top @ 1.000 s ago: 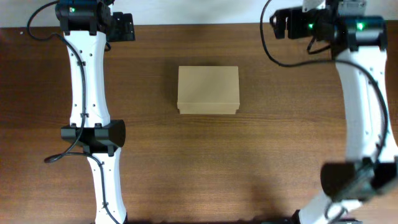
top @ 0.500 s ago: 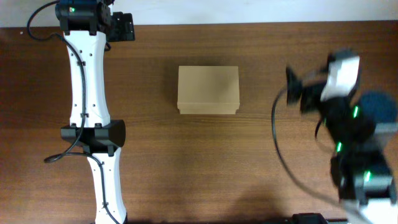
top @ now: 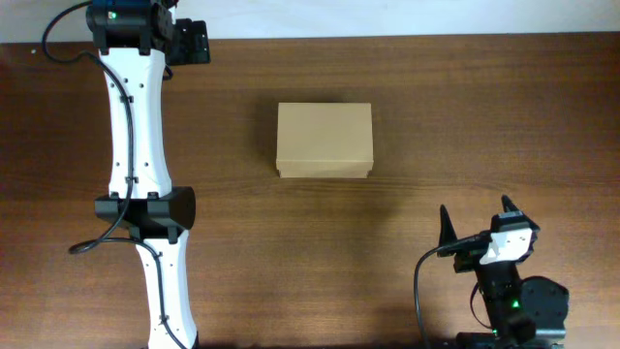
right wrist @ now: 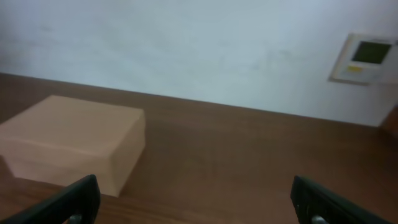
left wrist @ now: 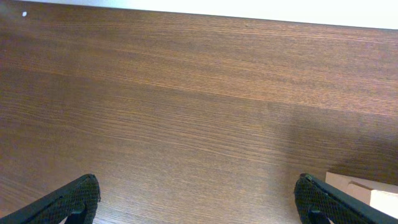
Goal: Pack container
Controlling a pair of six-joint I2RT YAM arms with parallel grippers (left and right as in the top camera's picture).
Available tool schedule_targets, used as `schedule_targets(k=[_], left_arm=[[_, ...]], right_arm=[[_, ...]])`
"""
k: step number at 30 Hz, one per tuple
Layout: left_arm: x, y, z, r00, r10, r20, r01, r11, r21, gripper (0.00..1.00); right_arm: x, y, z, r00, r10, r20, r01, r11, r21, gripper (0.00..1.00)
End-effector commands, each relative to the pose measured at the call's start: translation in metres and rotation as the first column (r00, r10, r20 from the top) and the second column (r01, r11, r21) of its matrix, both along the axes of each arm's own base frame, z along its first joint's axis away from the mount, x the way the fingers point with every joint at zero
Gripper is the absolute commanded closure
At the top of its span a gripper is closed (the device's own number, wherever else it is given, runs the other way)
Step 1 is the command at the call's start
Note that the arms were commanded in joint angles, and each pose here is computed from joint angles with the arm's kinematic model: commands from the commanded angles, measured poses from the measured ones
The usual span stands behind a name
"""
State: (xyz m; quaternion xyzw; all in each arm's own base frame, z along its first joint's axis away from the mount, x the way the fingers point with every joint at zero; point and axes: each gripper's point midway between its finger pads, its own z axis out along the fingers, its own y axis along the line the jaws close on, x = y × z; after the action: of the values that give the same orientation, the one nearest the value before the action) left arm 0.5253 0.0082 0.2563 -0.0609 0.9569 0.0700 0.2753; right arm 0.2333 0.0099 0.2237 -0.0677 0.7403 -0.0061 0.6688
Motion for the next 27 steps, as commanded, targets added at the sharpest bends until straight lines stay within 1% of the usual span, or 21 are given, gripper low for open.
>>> schedule_targets(k=[1,6,13,18,20,24,27], left_arm=[[-0.004,0.007,0.015,0.999,0.008,0.032,-0.008,1.000,0.015,0.00],[-0.004,0.007,0.015,0.999,0.008,0.031,-0.008,1.000,0.015,0.00],[-0.004,0.007,0.015,0.999,0.008,0.031,-0.008,1.000,0.014,0.00],[-0.004,0.007,0.015,0.999,0.008,0.032,-0.008,1.000,0.014,0.00],[-0.004,0.007,0.015,0.999,0.008,0.032,-0.008,1.000,0.014,0.00],[-0.004,0.007,0.015,0.999,0.008,0.032,-0.008,1.000,0.015,0.00],[-0.004,0.007,0.015,0.999,0.008,0.032,-0.008,1.000,0.015,0.00]], right_arm=[[-0.001,-0.010,-0.011,0.999,-0.046,0.011,0.046,0.999,-0.002,0.01],[-0.001,-0.012,-0.035,0.998,-0.056,-0.002,0.056,0.998,-0.002,0.01],[0.004,-0.008,-0.048,0.999,-0.033,0.011,0.033,0.999,0.000,0.01],[0.007,-0.008,-0.071,0.999,-0.030,-0.037,0.030,1.000,0.004,0.01],[0.008,-0.007,-0.067,1.000,-0.023,-0.016,0.023,1.000,0.003,0.01],[0.007,0.002,-0.067,0.999,0.027,-0.016,-0.027,1.000,0.009,0.01],[0.007,0.003,-0.067,0.999,0.035,-0.016,-0.035,0.999,0.010,0.01]])
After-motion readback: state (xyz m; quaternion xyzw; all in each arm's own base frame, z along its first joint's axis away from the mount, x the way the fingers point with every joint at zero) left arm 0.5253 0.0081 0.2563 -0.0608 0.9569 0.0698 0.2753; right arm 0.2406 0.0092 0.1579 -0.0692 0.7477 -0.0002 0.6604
